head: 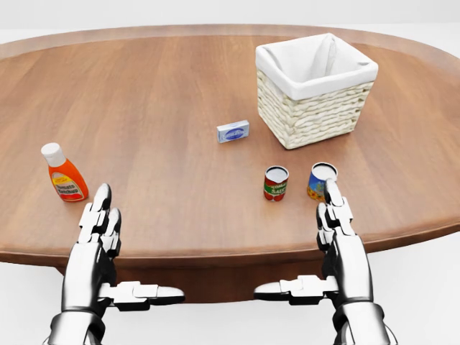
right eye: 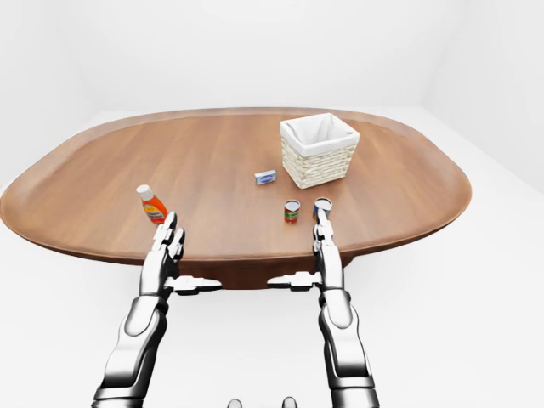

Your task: Pick up the tomato sauce, and put it in the basket.

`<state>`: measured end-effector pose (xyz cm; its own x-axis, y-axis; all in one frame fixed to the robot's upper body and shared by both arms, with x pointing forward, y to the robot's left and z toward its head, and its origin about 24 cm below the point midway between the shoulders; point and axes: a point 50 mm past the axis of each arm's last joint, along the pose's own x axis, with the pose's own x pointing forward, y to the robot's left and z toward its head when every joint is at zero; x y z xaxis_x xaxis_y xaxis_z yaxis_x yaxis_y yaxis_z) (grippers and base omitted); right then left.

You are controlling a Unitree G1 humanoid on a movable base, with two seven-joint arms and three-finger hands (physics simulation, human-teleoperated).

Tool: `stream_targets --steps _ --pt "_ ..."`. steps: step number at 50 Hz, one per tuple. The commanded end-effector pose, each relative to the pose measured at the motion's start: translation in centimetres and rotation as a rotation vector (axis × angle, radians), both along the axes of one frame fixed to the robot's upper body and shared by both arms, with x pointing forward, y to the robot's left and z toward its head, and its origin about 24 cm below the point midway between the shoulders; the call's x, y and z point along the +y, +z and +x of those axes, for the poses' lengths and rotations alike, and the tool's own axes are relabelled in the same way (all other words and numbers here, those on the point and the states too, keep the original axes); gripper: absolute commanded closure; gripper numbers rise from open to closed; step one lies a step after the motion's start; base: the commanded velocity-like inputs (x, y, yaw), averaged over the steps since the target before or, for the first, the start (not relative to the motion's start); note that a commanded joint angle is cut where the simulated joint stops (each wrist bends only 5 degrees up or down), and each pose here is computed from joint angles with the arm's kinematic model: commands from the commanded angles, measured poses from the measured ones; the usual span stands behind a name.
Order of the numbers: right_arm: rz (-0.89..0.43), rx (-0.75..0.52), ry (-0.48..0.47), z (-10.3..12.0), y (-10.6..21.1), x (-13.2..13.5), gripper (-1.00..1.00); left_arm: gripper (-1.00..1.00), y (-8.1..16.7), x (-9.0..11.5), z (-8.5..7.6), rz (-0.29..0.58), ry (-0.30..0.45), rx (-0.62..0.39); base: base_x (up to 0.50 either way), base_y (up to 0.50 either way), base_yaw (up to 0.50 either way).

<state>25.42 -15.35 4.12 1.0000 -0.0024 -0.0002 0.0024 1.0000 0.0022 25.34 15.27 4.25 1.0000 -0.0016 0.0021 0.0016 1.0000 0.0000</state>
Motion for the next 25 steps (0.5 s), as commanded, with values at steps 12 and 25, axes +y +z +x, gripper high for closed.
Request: stream_targets --steps 12,25 --pt "0.007 -0.010 -0.013 -0.2 0.4 -0.9 -1.00 -1.00 0.2 0.7 0.1 0.001 0.002 -0.005 0.00 0.00 0.00" --pt "-0.013 -0.445 -0.103 -5.5 11.3 -2.7 -1.00 -1.00 8.4 1.8 -2.6 -0.081 0.032 -0.325 0.00 0.00 0.00"
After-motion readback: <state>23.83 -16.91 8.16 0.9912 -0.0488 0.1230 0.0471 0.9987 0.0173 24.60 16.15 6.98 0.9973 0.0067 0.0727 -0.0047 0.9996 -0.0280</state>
